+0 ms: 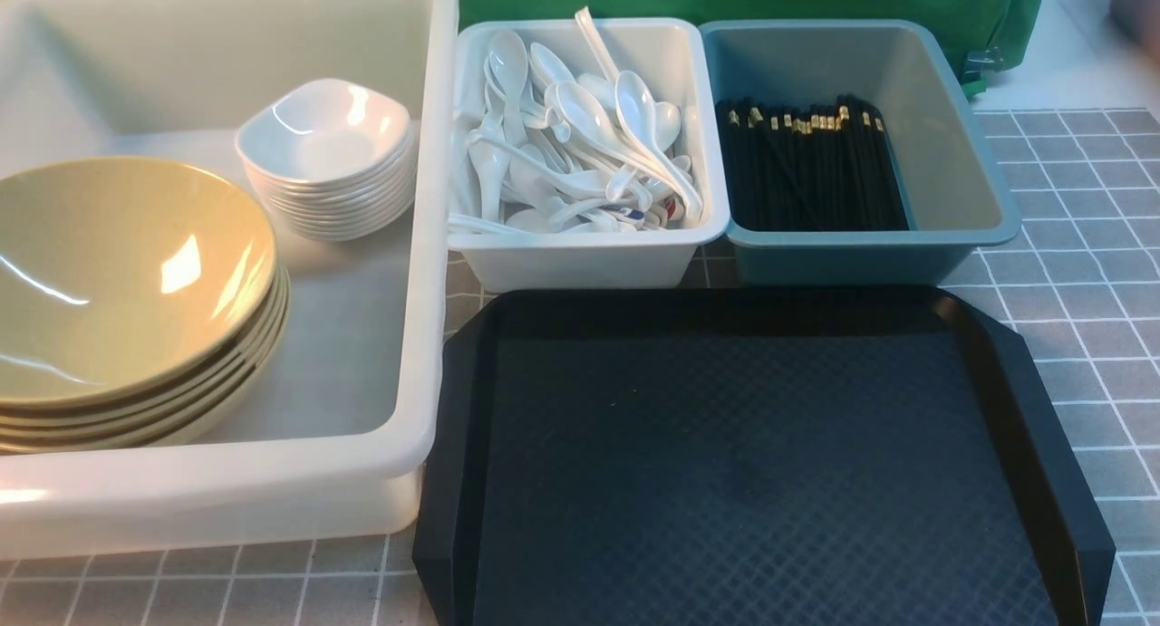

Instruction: On grey table put chopsticks spoon bowls plates into blue grey white boxes.

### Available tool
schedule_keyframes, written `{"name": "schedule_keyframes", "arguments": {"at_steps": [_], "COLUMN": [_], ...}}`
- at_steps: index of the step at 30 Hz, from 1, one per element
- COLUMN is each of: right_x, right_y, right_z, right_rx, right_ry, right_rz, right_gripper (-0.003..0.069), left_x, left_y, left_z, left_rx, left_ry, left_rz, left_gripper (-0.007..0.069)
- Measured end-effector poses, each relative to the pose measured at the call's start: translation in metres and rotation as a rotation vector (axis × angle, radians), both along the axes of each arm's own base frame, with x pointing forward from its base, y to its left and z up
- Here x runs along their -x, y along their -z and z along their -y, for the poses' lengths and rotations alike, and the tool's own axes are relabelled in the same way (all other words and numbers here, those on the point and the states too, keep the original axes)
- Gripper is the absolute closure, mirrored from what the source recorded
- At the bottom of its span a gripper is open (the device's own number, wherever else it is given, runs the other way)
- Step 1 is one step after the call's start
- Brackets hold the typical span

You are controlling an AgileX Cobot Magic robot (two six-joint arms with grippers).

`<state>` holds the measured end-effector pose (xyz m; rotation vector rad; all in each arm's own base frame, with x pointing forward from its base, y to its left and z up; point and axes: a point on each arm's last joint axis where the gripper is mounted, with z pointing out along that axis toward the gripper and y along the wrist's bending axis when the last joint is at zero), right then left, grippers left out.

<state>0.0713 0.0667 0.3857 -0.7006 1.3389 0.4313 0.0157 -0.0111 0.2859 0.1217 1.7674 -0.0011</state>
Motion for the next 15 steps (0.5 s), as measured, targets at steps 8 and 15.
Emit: {"name": "schedule_keyframes", "arguments": {"at_steps": [8,15], "right_x": [0.0,0.0011], "right_y": [0.0,0.0007], "right_z": [0.0,0.0013], "right_rx": [0.0,0.005], "right_ry": [0.0,0.002], "right_rz": [0.0,-0.006], "right_gripper": [0.0597,0.0596], "left_x": [0.0,0.0], "left_y": [0.0001,0.0001], "left_z": [0.0,0.0], "left_rx": [0.0,0.0], "left_ry": [0.0,0.0], "left_rz": [0.0,0.0], "left_gripper": [0.0634,0.0634]}}
